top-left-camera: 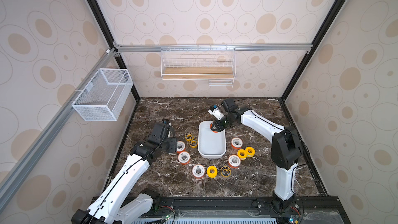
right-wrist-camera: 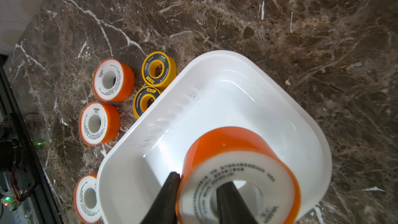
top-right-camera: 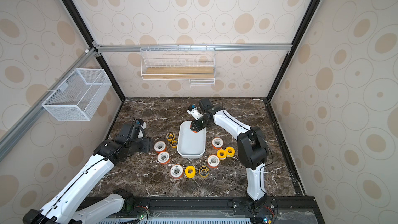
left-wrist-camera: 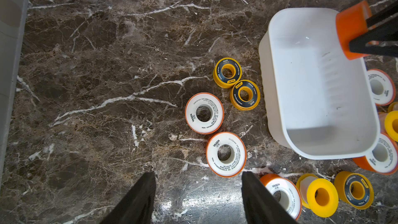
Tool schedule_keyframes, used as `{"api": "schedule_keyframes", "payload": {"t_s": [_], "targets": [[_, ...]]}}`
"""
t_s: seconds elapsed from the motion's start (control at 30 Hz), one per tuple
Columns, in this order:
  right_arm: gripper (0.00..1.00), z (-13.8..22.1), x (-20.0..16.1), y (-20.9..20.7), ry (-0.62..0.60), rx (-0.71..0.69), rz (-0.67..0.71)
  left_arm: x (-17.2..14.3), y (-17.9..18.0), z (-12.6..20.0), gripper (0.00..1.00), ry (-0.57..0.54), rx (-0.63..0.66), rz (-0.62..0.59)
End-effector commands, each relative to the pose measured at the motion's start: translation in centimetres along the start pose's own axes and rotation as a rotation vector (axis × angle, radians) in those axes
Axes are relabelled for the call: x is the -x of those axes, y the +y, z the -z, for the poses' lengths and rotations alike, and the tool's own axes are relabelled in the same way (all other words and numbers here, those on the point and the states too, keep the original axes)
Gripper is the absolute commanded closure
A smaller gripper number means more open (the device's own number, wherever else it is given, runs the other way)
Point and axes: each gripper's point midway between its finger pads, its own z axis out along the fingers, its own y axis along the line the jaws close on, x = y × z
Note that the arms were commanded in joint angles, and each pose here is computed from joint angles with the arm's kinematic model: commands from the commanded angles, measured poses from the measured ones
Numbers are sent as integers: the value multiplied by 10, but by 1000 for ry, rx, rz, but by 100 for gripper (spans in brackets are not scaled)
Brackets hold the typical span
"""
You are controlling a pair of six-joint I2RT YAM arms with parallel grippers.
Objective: Put the sealing tape into the storage box
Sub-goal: Place the sealing tape in the storage box.
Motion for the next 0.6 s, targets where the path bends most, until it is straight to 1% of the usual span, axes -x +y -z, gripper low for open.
{"api": "schedule_keyframes", "payload": {"t_s": [0.0,0.27,0.57], "targets": [[69,-10,-8,-10,69,-85,21,3,1,3,33,-2,-2,-8],[69,-29,-20,-29,164,-216,24,3,0,4,33,-3,-12,-9],[68,-47,-27,-42,208,-256,10,3,0,4,33,-2,-14,-9]]}}
